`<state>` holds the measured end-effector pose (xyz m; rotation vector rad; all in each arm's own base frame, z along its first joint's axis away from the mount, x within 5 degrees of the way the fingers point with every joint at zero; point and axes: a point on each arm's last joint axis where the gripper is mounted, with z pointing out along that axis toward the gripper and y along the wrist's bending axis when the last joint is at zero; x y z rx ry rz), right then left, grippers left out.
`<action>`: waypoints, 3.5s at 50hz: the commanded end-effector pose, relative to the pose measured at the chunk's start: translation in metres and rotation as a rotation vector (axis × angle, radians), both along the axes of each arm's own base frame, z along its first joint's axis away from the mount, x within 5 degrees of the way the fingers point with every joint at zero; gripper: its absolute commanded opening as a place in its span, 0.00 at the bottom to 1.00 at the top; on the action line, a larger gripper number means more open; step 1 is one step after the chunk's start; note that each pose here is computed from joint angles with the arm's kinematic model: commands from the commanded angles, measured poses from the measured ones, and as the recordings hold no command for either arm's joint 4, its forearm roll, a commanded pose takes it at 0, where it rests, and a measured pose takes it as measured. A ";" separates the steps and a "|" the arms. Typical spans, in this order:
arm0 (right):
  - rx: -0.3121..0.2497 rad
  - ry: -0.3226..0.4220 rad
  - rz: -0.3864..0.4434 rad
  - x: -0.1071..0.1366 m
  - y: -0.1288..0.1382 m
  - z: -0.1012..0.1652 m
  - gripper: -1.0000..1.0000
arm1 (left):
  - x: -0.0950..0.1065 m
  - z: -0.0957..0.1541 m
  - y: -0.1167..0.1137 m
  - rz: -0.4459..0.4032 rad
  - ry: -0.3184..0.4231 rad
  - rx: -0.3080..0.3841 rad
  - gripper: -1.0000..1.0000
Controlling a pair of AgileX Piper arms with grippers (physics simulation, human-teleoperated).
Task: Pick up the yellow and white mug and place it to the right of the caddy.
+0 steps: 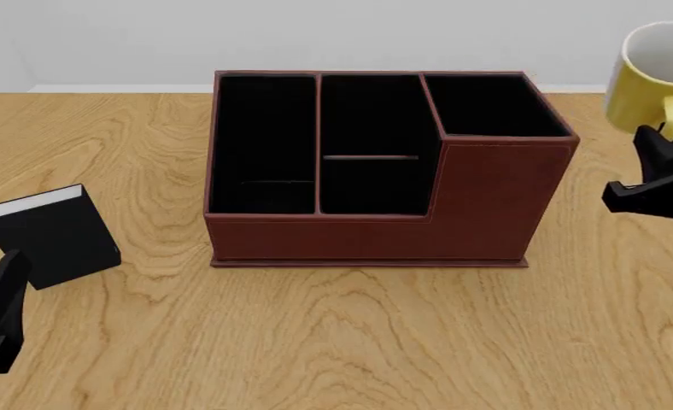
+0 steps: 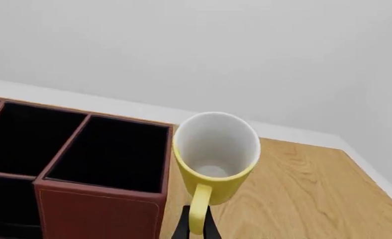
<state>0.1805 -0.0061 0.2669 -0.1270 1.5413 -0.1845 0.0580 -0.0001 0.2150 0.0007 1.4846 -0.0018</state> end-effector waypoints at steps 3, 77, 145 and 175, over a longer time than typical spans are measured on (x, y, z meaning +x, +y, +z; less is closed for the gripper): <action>0.020 0.022 -0.009 0.005 -0.002 -0.015 0.00 | 0.000 0.000 0.000 0.000 0.000 0.000 1.00; 0.045 0.117 -0.042 0.022 -0.009 -0.070 0.00 | 0.000 0.000 0.000 0.000 0.000 0.000 1.00; 0.057 0.189 -0.077 0.034 -0.017 -0.113 0.00 | 0.000 0.000 0.000 0.000 0.000 -0.001 1.00; 0.062 0.209 -0.090 0.036 -0.020 -0.124 0.00 | 0.000 0.000 0.000 0.000 0.000 0.000 1.00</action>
